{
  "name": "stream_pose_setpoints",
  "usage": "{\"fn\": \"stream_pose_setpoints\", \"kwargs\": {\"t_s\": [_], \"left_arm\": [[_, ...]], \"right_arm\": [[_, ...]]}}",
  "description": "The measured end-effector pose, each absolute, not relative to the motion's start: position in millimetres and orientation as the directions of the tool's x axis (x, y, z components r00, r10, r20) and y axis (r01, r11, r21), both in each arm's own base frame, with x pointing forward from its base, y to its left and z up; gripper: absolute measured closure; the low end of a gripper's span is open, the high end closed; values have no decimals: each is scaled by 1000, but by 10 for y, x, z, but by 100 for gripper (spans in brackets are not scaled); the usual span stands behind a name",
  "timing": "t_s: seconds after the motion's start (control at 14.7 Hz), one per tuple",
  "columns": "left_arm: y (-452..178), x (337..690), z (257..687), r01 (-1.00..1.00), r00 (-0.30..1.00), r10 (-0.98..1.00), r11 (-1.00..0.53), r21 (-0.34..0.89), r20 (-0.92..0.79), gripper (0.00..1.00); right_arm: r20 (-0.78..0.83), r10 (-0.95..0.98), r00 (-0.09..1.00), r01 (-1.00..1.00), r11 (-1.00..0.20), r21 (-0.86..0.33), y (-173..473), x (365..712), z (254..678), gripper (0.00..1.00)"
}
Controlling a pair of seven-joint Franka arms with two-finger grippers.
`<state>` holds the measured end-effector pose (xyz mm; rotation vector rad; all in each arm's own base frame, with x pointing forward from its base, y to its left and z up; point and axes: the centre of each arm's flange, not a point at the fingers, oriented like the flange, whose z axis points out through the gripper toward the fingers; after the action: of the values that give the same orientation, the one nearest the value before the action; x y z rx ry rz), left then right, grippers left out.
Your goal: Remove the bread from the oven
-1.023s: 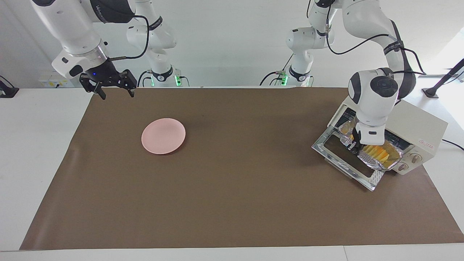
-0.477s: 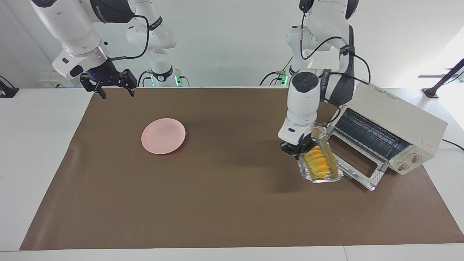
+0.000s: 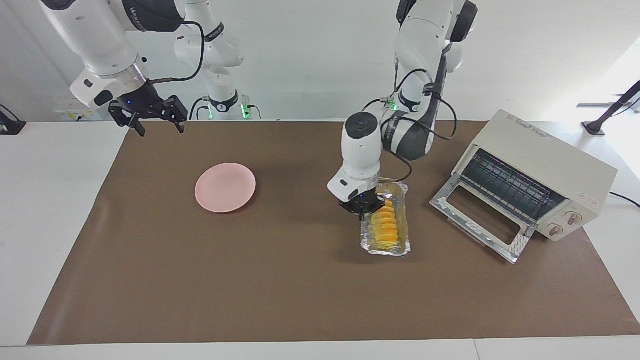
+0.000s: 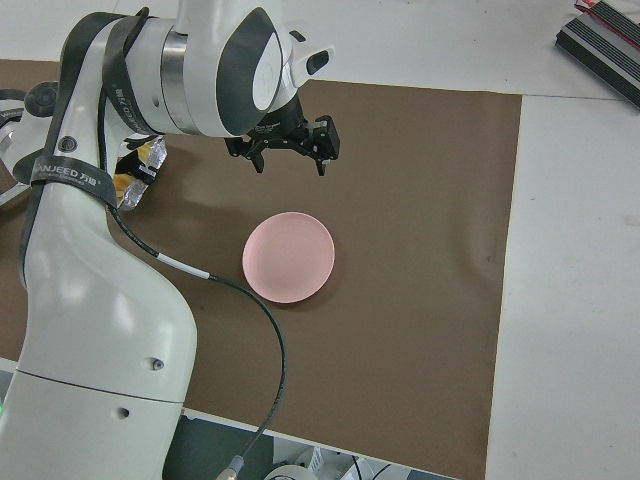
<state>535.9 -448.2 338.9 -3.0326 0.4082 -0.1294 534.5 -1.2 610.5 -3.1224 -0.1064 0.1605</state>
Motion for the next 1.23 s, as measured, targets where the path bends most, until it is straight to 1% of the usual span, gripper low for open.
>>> {"fn": "stream_pose_setpoints", "kwargs": {"t_s": [0.2,0.27,0.34,0.41,0.48,0.61,0.75,0.89,1.02,1.09,1.23], "left_arm": [[-4436,5362,3233,-198,976,-204,-976,-86,72,98],[-4411,5377,3220,-185,979,-192,-979,-86,72,92],[-4386,5397,3222,-174,981,-181,-981,-87,73,80],[-4350,5427,3221,-163,983,-170,-983,-88,74,70],[-4313,5466,3236,-149,985,-156,-985,-87,77,57],[-4188,5626,3361,-98,989,-106,-992,-78,104,36],[-3782,5954,3707,-7,989,-14,-999,-52,146,15],[-3033,6252,4238,76,986,69,-996,-42,148,0],[-2277,6323,4802,95,990,91,-995,-26,110,0],[-1941,6279,5044,86,993,84,-996,-28,79,0],[-1416,6113,5381,47,999,46,-998,-49,3,0]], "right_arm": [[-103,69,992,67,-998,-17,-12,5344,6104,0],[-104,69,992,67,-998,-17,-12,5343,6103,0],[-105,69,992,67,-998,-17,-12,5342,6101,0],[-106,69,992,67,-998,-17,-11,5341,6095,0],[-108,69,992,68,-998,-17,-9,5341,6088,0],[-110,74,991,72,-997,-17,17,5339,6079,0],[-112,80,991,78,-997,-17,50,5338,6063,0],[-99,94,991,93,-996,-18,132,5361,6019,0],[-87,114,990,113,-993,-15,337,5379,5961,0],[-83,115,990,115,-993,-13,490,5379,5937,0],[-68,114,991,114,-993,-9,918,5380,5863,0]]}}
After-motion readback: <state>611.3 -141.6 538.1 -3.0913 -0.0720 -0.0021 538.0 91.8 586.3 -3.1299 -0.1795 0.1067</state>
